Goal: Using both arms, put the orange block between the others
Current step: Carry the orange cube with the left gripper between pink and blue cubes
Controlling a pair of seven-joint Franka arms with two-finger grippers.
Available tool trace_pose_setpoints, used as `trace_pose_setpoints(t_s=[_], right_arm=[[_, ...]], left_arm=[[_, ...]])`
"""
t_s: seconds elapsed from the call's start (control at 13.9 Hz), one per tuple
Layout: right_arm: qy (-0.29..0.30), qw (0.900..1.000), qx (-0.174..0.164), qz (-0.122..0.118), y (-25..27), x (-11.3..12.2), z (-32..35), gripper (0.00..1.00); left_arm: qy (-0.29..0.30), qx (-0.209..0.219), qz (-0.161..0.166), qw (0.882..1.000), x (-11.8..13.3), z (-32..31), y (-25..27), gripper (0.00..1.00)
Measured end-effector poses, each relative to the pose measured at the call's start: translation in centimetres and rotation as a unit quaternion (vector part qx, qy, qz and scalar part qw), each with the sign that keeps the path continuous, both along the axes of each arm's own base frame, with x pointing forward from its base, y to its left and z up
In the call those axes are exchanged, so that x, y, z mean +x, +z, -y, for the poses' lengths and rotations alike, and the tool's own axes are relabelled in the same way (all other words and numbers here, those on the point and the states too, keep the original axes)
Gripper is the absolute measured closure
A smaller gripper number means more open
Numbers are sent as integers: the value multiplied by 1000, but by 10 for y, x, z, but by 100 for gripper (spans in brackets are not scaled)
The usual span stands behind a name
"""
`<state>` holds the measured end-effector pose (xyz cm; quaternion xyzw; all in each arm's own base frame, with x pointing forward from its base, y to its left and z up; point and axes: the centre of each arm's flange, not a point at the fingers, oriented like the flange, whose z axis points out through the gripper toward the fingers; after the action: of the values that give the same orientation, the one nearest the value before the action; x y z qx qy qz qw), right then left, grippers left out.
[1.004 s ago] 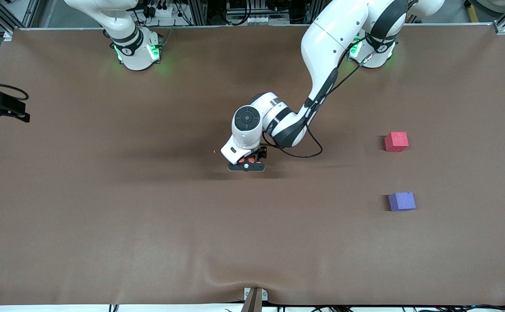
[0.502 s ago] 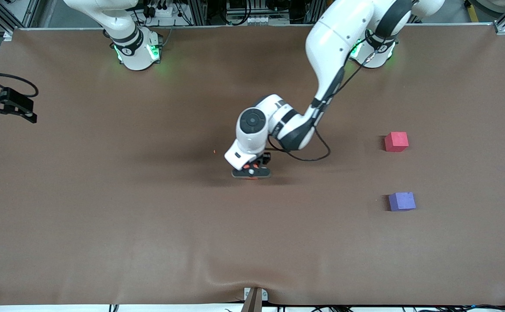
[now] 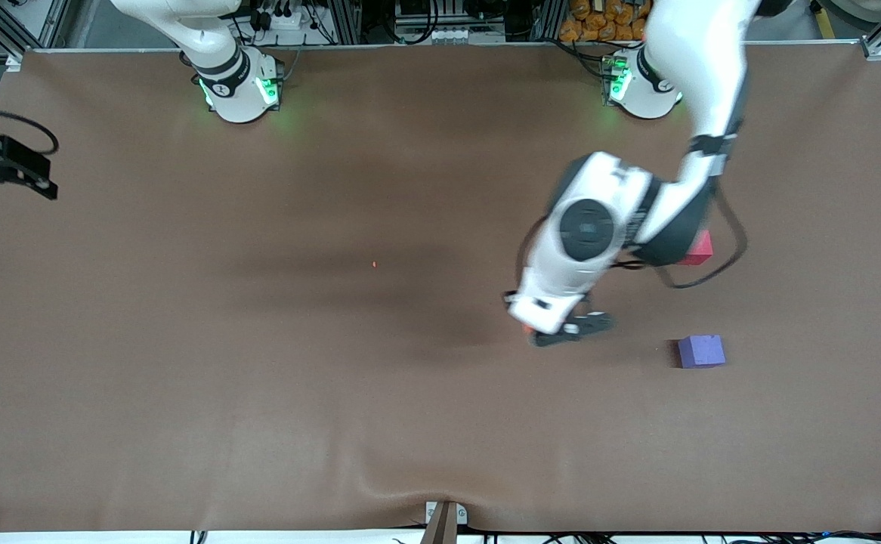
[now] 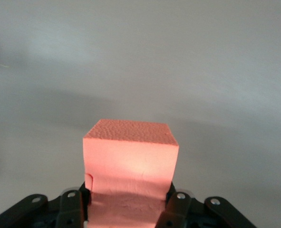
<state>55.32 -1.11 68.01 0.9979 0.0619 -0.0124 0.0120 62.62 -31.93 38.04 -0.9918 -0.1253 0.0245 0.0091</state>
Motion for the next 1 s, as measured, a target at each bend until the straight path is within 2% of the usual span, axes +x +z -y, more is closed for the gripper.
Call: trace_pose_setpoints(t_s=[0.29,0.5,0.72,1.0], right_arm=[[-41,998,40,-20,-14,-15,41,0],[-44,997,46,-31,-24,-18,43,0],[-47,997,46,-37,-29,-19,46,0],[-54,997,38,-40,-30,-21,53,0]], left_arm=[[7,9,-40,999,9,-132,-18,46],[-3,2,-55,998,8,-226,-35,46],[-46,-16,-58,997,1,-319,-61,46],[-70,-21,-32,997,-22,-347,-113,46]])
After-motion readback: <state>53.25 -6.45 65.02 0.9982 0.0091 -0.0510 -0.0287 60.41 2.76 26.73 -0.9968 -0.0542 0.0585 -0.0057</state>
